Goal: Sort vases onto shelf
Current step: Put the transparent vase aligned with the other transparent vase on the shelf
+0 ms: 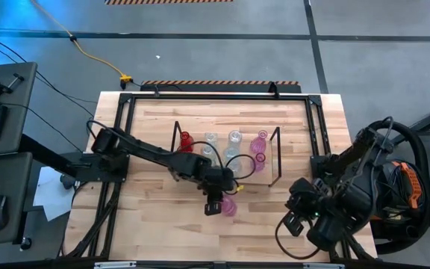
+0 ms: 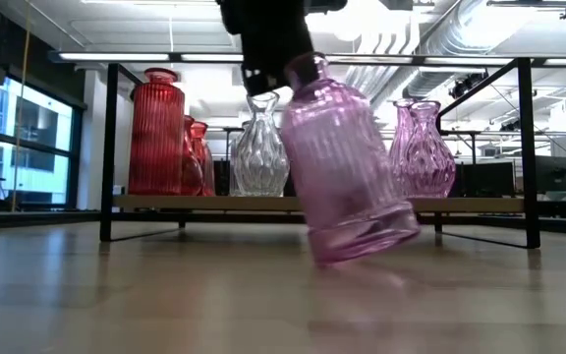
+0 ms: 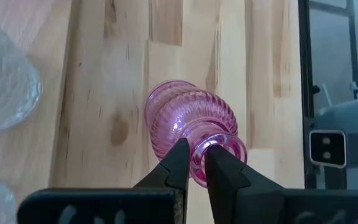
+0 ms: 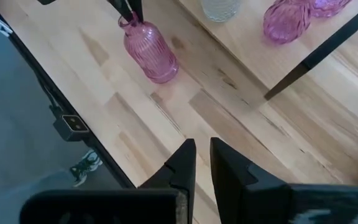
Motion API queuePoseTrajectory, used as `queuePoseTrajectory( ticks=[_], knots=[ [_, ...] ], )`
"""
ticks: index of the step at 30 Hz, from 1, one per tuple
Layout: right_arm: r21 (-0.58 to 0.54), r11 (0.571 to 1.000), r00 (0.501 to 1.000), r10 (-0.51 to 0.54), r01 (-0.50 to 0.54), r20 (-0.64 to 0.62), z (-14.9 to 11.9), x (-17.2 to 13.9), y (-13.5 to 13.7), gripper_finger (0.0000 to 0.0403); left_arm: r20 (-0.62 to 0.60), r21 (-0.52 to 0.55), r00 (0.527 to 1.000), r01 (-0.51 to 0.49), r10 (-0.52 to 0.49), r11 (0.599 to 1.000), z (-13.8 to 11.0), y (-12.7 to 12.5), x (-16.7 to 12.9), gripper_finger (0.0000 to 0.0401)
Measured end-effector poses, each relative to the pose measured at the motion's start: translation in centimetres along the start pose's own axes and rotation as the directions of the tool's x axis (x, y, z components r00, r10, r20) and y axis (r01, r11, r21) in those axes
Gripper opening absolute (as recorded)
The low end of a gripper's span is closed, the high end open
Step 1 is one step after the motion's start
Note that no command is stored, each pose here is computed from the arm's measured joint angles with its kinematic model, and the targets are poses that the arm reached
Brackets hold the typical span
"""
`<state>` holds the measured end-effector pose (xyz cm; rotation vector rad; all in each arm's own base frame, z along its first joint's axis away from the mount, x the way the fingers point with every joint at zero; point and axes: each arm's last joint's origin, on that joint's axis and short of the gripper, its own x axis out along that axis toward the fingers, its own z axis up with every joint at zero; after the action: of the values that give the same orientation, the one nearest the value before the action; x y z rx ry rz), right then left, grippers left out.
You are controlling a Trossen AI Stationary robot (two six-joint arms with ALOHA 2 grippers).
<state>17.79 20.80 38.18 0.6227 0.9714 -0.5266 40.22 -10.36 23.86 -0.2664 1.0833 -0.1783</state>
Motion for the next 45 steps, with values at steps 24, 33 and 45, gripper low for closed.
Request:
queuePoseTrajectory(
  ticks=[24,33,45],
  knots=[
    [-0.077,0.997,1.0,-0.024,0.025,0.01,1.3,0.7,0.0,0.003,-0.031,-0.09,0.998,0.055,-0.058,0.994,0.4,-1.0,-1.3,0.005],
    [-0.086,0.996,1.0,-0.027,0.028,0.011,1.3,0.7,0.0,0.003,-0.034,-0.1,0.999,0.03,-0.033,0.995,0.8,-0.8,-1.9,0.0054],
    [-0.089,0.996,1.0,-0.026,0.027,0.01,1.2,0.6,0.0,0.003,-0.089,-0.107,0.996,-0.036,0.027,0.994,0.2,-0.4,-1.9,0.0055]
  ],
)
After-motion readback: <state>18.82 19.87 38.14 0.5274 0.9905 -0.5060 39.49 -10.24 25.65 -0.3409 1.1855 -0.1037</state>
